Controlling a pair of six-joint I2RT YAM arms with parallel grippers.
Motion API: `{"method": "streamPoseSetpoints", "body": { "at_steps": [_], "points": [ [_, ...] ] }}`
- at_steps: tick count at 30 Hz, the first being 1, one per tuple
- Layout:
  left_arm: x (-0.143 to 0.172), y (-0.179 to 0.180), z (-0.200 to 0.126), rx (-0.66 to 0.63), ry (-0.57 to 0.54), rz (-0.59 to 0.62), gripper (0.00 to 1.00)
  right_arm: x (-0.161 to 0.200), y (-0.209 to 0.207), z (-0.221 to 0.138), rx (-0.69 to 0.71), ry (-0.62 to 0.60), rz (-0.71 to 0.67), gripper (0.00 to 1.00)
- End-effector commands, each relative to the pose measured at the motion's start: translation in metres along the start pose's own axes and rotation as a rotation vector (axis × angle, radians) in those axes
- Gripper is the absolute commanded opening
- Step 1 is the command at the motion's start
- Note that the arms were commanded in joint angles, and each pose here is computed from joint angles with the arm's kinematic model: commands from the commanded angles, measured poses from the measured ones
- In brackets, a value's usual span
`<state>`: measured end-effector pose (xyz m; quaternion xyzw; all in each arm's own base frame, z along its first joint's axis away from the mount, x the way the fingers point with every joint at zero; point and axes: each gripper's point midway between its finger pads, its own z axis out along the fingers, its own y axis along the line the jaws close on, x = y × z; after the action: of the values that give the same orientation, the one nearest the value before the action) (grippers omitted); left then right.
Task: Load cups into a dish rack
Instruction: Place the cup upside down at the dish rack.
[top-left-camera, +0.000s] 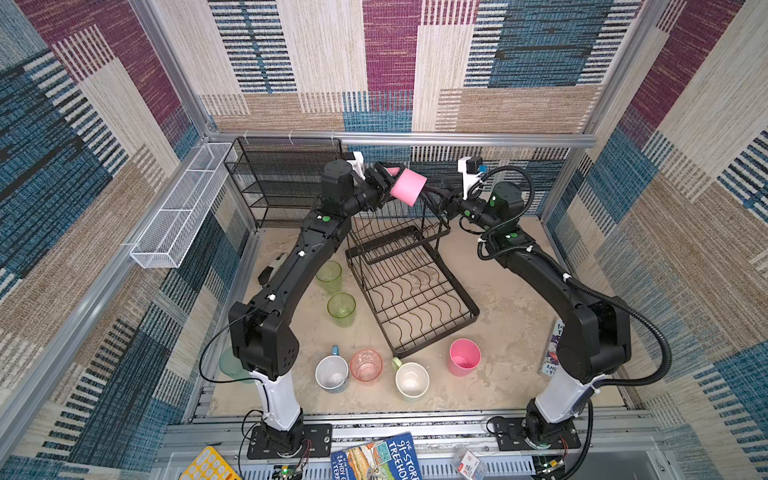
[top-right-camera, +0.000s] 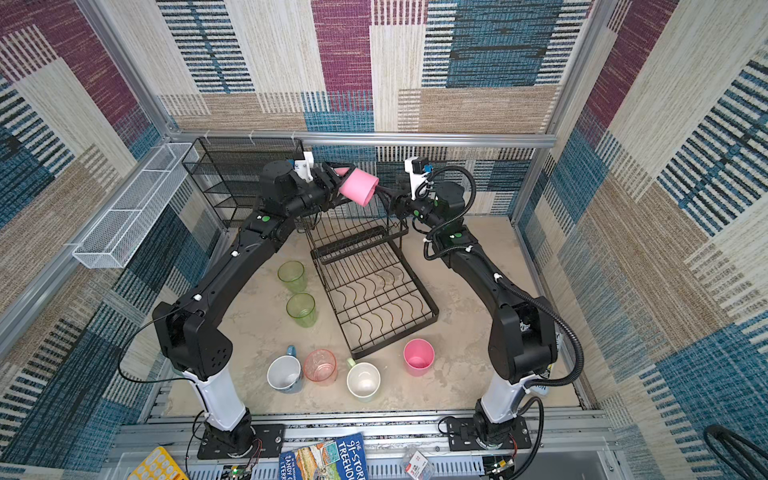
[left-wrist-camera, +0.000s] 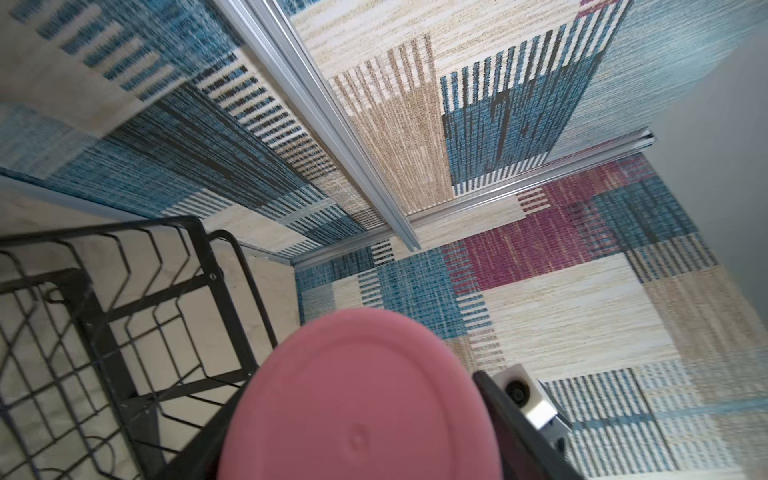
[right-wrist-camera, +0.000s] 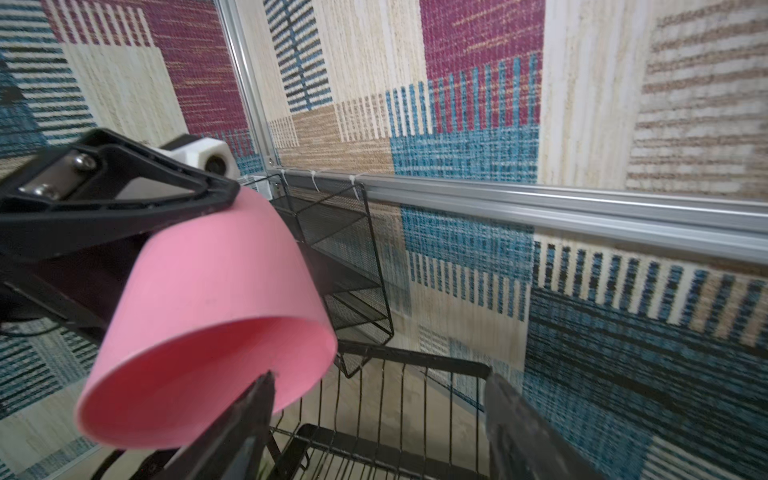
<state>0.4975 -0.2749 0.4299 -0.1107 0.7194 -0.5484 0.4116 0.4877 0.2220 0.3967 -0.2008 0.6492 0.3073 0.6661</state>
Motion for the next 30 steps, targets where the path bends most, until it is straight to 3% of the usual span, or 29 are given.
{"method": "streamPoseSetpoints", "body": {
  "at_steps": [1, 8, 11, 19, 30],
  "points": [
    [-0.001, 0.011, 0.001, -0.098, -0.008, 0.296, 0.62, 0.005, -0.026, -0.016, 0.17, 0.028, -0.013, 0.81],
    [0.028, 0.007, 0.028, -0.179, 0.009, 0.814, 0.61, 0.018, -0.054, -0.062, 0.328, 0.05, 0.068, 0.82],
    [0.041, 0.018, 0.042, -0.181, 0.036, 0.939, 0.61, 0.024, -0.062, -0.076, 0.366, 0.058, 0.082, 0.83],
    [0.048, 0.057, 0.06, -0.241, 0.056, 1.135, 0.61, 0.037, -0.062, -0.093, 0.36, 0.059, 0.09, 0.83],
    [0.047, 0.091, 0.076, -0.272, 0.044, 1.19, 0.62, 0.04, -0.052, -0.101, 0.329, 0.048, 0.056, 0.83]
  ]
}}
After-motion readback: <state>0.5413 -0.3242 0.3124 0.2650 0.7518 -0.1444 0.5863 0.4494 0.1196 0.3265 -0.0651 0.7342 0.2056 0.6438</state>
